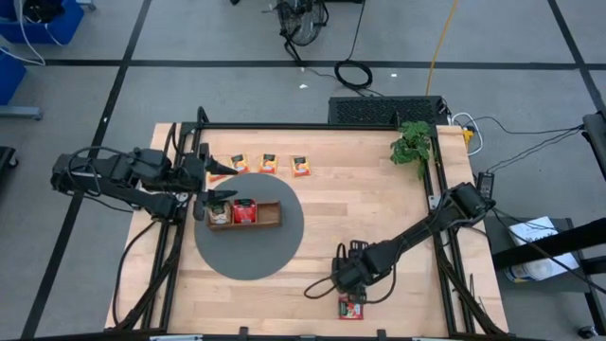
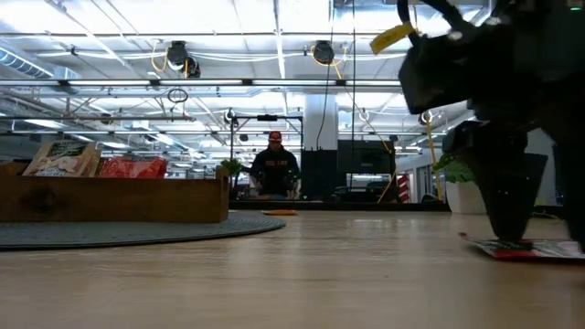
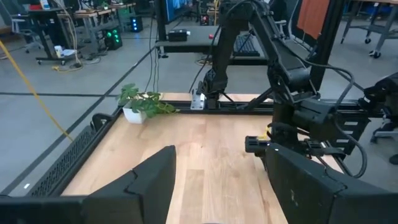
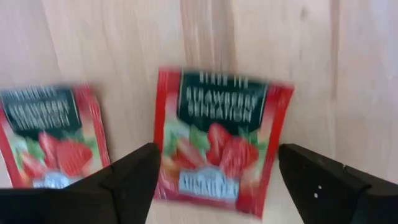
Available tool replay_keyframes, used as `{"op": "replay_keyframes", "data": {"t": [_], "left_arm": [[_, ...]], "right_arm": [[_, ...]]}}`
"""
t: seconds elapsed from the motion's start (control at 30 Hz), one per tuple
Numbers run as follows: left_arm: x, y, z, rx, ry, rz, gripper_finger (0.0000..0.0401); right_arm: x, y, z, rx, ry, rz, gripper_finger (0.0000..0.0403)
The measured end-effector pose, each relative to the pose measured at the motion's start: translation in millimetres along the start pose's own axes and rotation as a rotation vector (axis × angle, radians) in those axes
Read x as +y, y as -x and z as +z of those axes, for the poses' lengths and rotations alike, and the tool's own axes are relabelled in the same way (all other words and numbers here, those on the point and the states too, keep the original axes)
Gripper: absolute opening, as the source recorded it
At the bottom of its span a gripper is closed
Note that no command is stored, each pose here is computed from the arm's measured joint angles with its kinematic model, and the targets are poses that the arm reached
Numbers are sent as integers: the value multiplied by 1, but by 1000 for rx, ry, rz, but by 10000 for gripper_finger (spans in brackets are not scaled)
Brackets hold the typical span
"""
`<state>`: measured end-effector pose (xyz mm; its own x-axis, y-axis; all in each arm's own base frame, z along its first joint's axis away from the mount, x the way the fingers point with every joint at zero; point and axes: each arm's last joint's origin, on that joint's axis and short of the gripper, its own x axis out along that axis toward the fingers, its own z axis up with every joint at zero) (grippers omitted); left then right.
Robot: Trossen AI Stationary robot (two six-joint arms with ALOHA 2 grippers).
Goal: Pick & Place Tea
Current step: Put the red tea bag into the middle section of the wooden organizer
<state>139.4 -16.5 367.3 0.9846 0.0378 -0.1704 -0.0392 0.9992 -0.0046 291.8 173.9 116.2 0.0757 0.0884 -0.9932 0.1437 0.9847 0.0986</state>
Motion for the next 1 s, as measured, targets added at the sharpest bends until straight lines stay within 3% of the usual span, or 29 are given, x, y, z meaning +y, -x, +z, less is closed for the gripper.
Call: {"op": "replay_keyframes", "data": {"t": [0.23,0.4,0.5,0.73,1.0], "left_arm": [[0,0,0,0,0,0,248],[0,0,0,0,0,0,248],[0,0,0,0,0,0,248],[0,0,0,-1,1,0,248],[0,0,0,-1,0,0,248]], "right_arm": [[-16,-19,-15,9,-100,-20,238],[-15,-18,-21,10,-26,-24,217],[-15,-11,-22,9,-26,3,232],[-10,-12,-23,87,-116,112,314],[-3,-18,-33,-22,-35,-26,315]]}}
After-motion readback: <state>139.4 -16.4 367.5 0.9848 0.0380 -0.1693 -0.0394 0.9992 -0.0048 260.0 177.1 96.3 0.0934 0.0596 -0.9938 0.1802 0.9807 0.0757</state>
